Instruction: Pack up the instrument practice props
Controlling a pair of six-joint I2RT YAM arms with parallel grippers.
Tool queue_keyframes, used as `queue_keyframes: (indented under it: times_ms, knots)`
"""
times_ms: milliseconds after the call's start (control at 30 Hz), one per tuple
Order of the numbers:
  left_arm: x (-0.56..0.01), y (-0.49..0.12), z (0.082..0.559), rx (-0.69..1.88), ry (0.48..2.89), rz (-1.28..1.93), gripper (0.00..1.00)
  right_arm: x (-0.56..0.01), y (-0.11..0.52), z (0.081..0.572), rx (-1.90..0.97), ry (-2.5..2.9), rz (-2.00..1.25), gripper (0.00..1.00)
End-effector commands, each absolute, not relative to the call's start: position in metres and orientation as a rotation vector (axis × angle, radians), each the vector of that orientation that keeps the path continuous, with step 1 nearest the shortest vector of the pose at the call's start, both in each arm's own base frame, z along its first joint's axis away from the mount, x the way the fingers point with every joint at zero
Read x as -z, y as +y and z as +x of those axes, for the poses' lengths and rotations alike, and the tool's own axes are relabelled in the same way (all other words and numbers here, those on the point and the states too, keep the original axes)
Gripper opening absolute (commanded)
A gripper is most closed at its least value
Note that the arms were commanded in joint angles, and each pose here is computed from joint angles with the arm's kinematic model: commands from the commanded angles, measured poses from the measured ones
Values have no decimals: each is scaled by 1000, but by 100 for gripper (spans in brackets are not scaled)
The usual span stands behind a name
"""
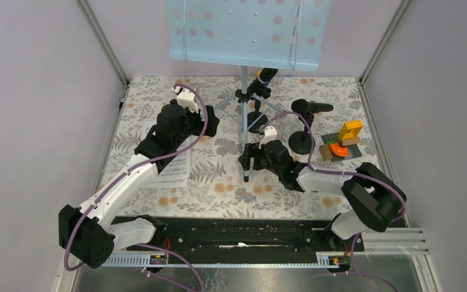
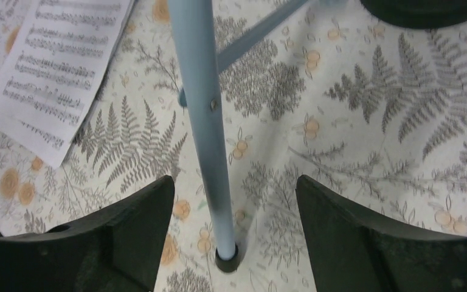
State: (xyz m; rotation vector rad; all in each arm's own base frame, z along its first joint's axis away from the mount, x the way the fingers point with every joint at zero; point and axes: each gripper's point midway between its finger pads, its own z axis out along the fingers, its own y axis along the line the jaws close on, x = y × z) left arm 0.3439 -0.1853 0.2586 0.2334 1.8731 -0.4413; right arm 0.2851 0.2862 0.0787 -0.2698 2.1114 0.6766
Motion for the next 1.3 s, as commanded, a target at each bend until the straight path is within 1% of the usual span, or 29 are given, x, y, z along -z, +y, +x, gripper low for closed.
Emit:
queue_keyframes:
  times_ms: [0, 33, 233, 467, 567, 633, 767, 900, 1067, 1267]
  knots:
    - [-276, -179, 349, 393, 1845, 216, 99, -117, 308, 316, -708, 1884, -251, 77]
    - [-276, -177, 350, 387, 1845, 211, 99, -116, 311, 313, -718, 1861, -261, 73]
    - [-275, -175, 351, 368, 1855, 206, 99, -99, 329, 295, -735, 1835, -325, 45]
    - [-280, -174, 350, 369, 1844, 203, 99, -90, 341, 269, -622, 1796, -387, 24]
    - [-285, -178, 348, 400, 1825, 211, 99, -91, 345, 259, -611, 1784, -384, 13]
    - [-289, -182, 344, 444, 1803, 205, 99, -90, 350, 250, -609, 1784, -398, 8]
    - [-298, -200, 322, 638, 1760, 205, 99, -87, 364, 231, -575, 1789, -418, 5]
    - [-305, -210, 299, 787, 1643, 203, 99, -85, 375, 219, -544, 1805, -372, 2]
    - [-318, -209, 289, 855, 1445, 166, 99, -83, 390, 217, -605, 1835, -314, 4]
    - [-329, -215, 302, 867, 1338, 166, 97, -83, 400, 208, -658, 1845, -337, 9]
